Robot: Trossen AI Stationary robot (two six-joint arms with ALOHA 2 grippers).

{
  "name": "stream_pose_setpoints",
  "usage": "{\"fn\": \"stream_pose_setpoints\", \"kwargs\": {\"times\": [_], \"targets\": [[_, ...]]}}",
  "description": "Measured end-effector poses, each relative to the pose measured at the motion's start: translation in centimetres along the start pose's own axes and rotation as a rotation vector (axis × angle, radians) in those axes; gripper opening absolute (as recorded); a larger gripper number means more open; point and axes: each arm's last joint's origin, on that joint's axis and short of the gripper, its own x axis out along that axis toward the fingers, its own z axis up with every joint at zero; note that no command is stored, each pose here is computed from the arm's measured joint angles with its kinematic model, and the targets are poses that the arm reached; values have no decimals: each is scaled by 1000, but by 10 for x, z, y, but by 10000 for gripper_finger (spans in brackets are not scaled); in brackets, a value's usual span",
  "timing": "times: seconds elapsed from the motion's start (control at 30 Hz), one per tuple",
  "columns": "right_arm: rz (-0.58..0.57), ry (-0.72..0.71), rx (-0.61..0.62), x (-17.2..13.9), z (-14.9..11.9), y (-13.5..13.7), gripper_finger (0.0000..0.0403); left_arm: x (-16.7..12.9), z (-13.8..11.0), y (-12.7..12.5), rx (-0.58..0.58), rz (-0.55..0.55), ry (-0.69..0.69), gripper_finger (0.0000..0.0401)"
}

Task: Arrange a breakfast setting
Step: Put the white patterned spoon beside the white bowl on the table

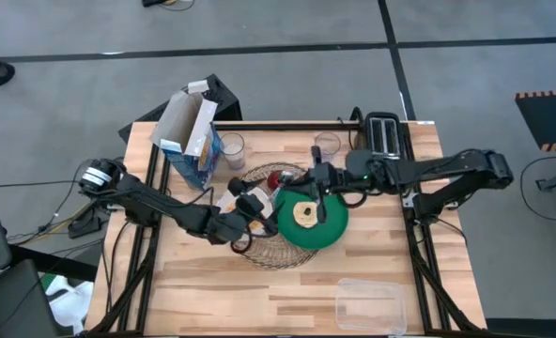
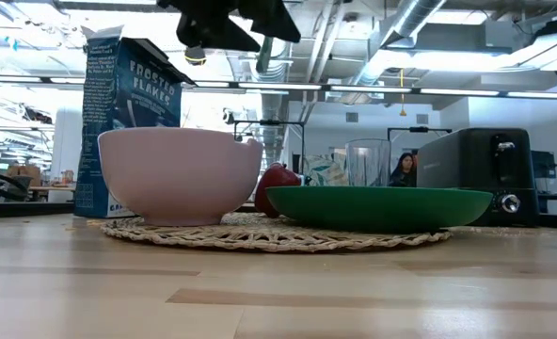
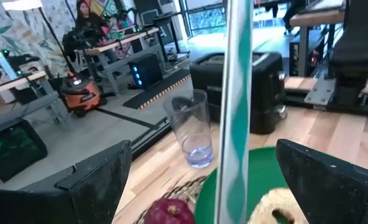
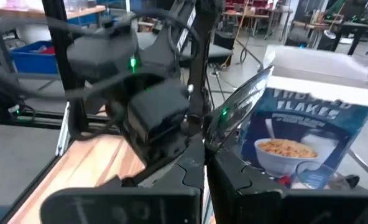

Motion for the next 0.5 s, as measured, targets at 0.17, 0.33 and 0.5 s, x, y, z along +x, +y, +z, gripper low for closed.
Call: {"fn": "stream_pose_setpoints", "kwargs": {"times": [0.17, 0.33, 0.5], "targets": [[-21, 11, -4, 9, -6, 6, 33, 0, 2, 1, -4, 37, -5, 354], [-60, 12, -9, 9, -6, 8, 34, -1, 1, 0, 1, 25, -2, 273], [-61, 0, -6, 9, -4, 9, 33, -1, 1, 1, 5, 26, 1, 172]]}}
